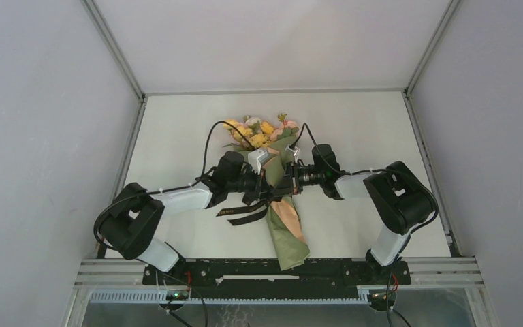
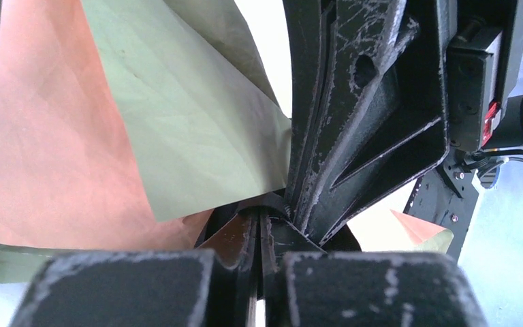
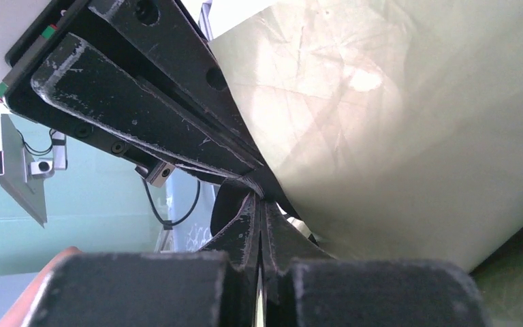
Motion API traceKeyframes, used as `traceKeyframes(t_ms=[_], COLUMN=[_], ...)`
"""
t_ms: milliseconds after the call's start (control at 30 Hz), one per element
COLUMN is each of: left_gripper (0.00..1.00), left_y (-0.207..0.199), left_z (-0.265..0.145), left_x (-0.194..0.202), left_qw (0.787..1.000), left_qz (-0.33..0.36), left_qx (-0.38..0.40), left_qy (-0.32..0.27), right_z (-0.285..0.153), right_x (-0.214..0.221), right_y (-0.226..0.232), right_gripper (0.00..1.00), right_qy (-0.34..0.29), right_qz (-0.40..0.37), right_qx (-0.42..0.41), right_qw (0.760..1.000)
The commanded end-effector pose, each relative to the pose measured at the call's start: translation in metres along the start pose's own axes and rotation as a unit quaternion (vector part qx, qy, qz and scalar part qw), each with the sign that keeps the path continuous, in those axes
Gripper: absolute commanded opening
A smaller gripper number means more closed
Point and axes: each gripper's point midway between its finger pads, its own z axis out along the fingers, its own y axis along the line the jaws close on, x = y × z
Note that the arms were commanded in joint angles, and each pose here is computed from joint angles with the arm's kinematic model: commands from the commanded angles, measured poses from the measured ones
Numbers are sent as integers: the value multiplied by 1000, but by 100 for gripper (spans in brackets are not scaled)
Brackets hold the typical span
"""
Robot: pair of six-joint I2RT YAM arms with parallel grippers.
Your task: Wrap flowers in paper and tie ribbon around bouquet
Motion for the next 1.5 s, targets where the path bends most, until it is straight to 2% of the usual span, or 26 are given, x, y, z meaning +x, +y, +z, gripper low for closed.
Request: traceKeyframes(t_ms=[0,167,400,500,600,700,767,900,1033,1267,1467], left_gripper=[8,21,39,47,54,66,71,82,82,75,76], left_y=[-12,-10,-36,-40,-21,15,41,57,77,88,95], left_z=[-6,-21,-47,-60,-77,-91,-91,-79,-66,-60,-58], left_x=[-11,-9,6,10,11,24,33,31,21,43,40], left_qw=[999,998,988,978,946,891,862,856,852,844,836], left_qz=[28,61,109,159,284,400,444,456,463,468,482], left_qx=[17,10,70,80,55,25,-1,-24,-69,-67,-91], left_qy=[-6,15,80,107,149,215,245,241,233,256,246], right_z=[-9,-18,-22,-22,-22,-22,-22,-21,-21,-19,-19], right_x=[-12,-11,-10,-9,-8,-7,-7,-7,-7,-7,-6], right_y=[-1,-8,-11,-9,-4,-1,0,1,2,2,3], right_gripper=[0,0,0,0,0,0,0,0,0,0,0], right_qy=[-26,-29,-29,-29,-25,-24,-24,-24,-23,-23,-21], right_qz=[-24,-28,-42,-48,-57,-66,-70,-72,-73,-72,-73], right_qx=[11,32,50,50,46,46,47,45,42,38,38], right_qw=[999,999,997,997,997,996,996,996,996,996,996])
